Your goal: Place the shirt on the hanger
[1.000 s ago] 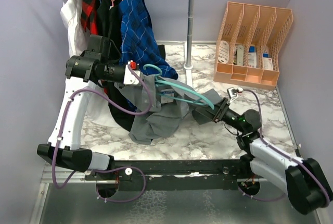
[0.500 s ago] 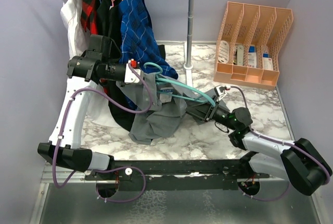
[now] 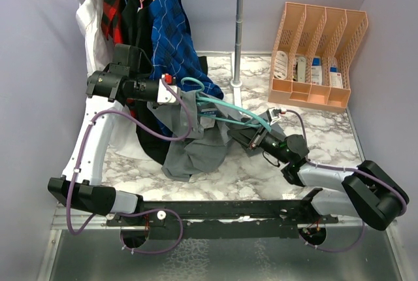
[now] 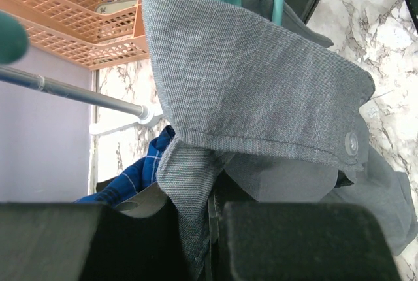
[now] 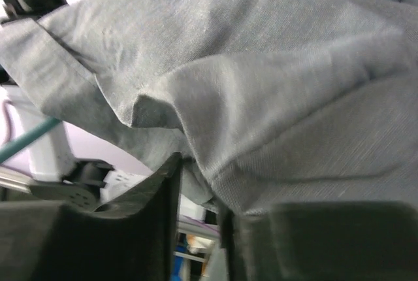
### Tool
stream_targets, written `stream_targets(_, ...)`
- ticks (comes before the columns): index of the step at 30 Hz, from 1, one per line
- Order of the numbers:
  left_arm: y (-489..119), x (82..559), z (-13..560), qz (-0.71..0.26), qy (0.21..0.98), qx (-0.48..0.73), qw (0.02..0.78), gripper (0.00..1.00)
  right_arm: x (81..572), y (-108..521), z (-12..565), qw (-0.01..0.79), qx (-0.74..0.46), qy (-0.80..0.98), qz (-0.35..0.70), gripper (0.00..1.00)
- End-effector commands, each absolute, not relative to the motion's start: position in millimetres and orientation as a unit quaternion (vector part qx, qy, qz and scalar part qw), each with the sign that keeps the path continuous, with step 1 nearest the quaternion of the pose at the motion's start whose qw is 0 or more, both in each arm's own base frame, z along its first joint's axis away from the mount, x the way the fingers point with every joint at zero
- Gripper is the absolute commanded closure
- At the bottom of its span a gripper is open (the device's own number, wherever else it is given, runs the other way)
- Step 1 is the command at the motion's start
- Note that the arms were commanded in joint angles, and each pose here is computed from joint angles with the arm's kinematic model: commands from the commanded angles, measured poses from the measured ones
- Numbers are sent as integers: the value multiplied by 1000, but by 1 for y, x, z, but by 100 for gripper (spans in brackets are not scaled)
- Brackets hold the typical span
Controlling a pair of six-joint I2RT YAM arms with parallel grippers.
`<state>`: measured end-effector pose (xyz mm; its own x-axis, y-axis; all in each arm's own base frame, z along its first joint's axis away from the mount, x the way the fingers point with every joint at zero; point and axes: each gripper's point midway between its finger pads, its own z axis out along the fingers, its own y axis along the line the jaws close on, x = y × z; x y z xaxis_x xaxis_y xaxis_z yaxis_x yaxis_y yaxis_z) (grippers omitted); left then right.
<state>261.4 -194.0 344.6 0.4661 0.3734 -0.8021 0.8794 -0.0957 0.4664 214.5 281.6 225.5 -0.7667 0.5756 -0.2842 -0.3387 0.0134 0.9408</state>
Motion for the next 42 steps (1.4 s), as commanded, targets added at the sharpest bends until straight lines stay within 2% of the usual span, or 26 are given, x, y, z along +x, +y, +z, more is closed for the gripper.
stream_targets(1, -198, 256, 356, -269, 430, 690, 517, 100, 223, 278, 250, 367, 100, 588, 714, 86)
stream_targets(2, -198, 256, 356, -266, 430, 691, 517, 100, 223, 276, 250, 370, 103, 586, 713, 95)
stream_targets(3, -197, 257, 355, -261, 432, 692, 516, 100, 224, 274, 248, 374, 109, 588, 709, 98)
stream_targets(10, -184, 265, 346, -195, 434, 719, 506, 100, 232, 262, 255, 426, 108, 614, 655, 99)
stream_targets(18, -163, 276, 327, -134, 446, 763, 449, 100, 259, 211, 279, 563, 100, 681, 458, 99)
stream_targets(25, -158, 284, 330, -104, 436, 775, 446, 100, 264, 186, 255, 581, 98, 717, 372, 99)
stream_targets(31, -151, 316, 338, -48, 464, 751, 467, 100, 261, 175, 245, 582, 92, 731, 346, 99)
stream_targets(42, -128, 347, 318, 51, 478, 747, 460, 100, 259, 165, 282, 613, 92, 707, 341, 99)
